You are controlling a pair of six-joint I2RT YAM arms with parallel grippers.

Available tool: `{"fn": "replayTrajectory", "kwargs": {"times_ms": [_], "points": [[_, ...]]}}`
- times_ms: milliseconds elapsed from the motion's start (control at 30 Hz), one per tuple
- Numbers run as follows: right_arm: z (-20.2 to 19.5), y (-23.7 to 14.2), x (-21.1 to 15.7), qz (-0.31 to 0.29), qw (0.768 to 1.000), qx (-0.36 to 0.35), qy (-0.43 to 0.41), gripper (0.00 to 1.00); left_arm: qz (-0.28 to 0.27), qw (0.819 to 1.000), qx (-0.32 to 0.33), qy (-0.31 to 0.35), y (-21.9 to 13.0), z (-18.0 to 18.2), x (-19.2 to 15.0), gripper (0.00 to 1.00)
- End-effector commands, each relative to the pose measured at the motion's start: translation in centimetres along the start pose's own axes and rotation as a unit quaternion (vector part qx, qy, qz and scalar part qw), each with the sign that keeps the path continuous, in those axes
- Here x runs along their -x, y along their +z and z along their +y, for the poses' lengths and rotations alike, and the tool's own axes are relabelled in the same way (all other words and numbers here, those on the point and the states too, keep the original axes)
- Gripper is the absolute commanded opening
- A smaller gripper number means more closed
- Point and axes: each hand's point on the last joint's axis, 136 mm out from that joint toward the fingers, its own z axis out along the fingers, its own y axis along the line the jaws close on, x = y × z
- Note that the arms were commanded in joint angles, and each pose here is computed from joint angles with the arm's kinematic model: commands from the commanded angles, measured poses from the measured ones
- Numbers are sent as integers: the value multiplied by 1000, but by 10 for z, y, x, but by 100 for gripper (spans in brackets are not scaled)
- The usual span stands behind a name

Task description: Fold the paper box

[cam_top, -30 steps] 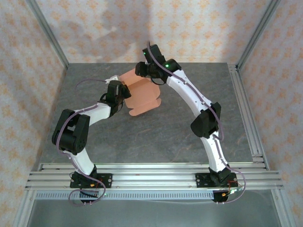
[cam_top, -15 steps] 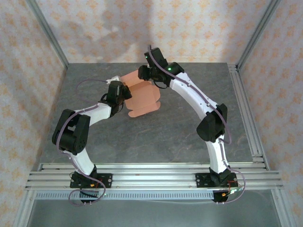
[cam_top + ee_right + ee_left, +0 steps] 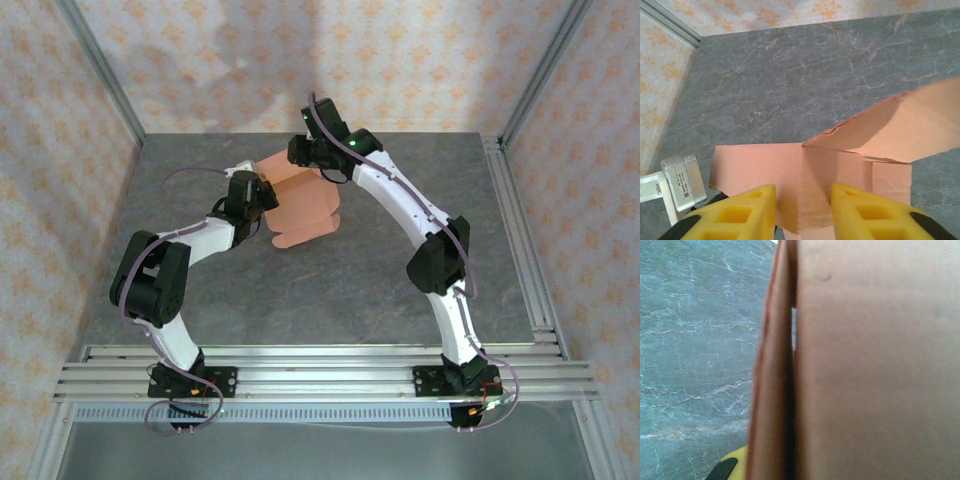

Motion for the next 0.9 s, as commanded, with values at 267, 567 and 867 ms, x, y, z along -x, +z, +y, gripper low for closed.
{"fn": "replayTrajectory", "kwargs": {"times_ms": [267,567,867], "points": [[8,-12,10,-9,1000,16,1,24,-22,999,-25,7,-8,-18,17,0],[4,-53,22,-51,998,4,-28,51,-18,1000,-7,8,-8,-12,16,0],[-45,-110,36,-152,988,-11,-10,54,1,998,-35,49,-12,-20,9,0]]}}
